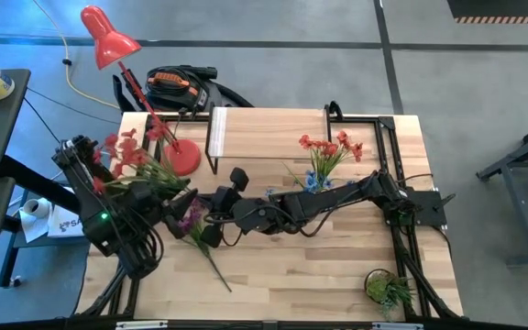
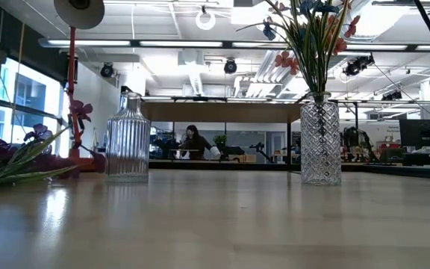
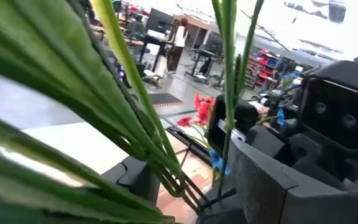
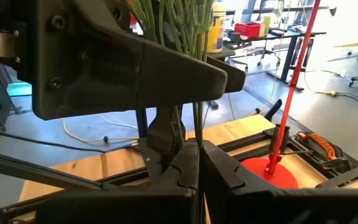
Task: Pick and place flowers into a vace then onto a shelf
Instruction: Put the orange flowers into the left transparent flower vase
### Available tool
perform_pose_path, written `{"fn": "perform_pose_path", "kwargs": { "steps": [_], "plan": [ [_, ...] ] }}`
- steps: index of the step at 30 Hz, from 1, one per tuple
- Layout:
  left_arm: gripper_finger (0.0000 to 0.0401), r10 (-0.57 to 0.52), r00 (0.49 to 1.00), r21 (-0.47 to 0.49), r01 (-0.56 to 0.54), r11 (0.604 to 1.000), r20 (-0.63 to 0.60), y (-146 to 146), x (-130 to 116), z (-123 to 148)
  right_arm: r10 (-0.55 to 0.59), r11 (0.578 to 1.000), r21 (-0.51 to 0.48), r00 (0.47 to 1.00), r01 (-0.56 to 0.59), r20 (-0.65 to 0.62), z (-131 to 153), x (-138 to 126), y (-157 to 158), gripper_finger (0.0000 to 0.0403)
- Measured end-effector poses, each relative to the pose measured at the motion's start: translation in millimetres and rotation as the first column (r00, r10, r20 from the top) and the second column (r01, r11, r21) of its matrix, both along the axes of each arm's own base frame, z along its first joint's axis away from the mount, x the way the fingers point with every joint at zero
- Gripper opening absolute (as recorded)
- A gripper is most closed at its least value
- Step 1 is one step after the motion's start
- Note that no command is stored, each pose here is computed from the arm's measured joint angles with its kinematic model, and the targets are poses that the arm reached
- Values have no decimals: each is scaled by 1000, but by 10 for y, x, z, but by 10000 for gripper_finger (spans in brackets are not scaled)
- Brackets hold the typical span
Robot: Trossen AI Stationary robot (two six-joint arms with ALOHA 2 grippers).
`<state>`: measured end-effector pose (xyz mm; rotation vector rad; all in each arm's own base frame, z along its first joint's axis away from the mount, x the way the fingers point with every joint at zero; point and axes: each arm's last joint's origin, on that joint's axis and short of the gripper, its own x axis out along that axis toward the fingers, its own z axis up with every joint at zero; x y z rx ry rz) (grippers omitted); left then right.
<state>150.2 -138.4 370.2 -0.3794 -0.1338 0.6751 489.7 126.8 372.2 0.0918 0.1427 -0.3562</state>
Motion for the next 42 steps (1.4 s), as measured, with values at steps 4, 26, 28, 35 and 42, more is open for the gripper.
{"fn": "perform_pose_path", "kwargs": {
  "steps": [4, 26, 28, 35, 42],
  "plan": [
    [211, 29, 1000, -9, -29, 1000, -4, 36, 50, -7, 16, 1000, 1, 1000, -16, -2, -1, 1, 4, 4],
    [22, 41, 963, 138, -4, 990, -265, 81, 77, -35, 18, 999, 37, 950, -7, -311, -332, -291, 426, 85],
    [23, 54, 961, 189, -1, 982, -273, 82, 77, -27, -8, 1000, -8, 948, 6, -317, -319, -391, 578, 87],
    [24, 82, 961, 274, -6, 962, -266, 83, 78, -48, -47, 981, -193, 939, -21, -342, -206, -776, 1020, 83],
    [23, 146, 955, 314, -61, 947, -257, 128, 185, -197, -102, 995, -29, 925, 98, -366, -60, -1335, 1152, 83]
  ]
}}
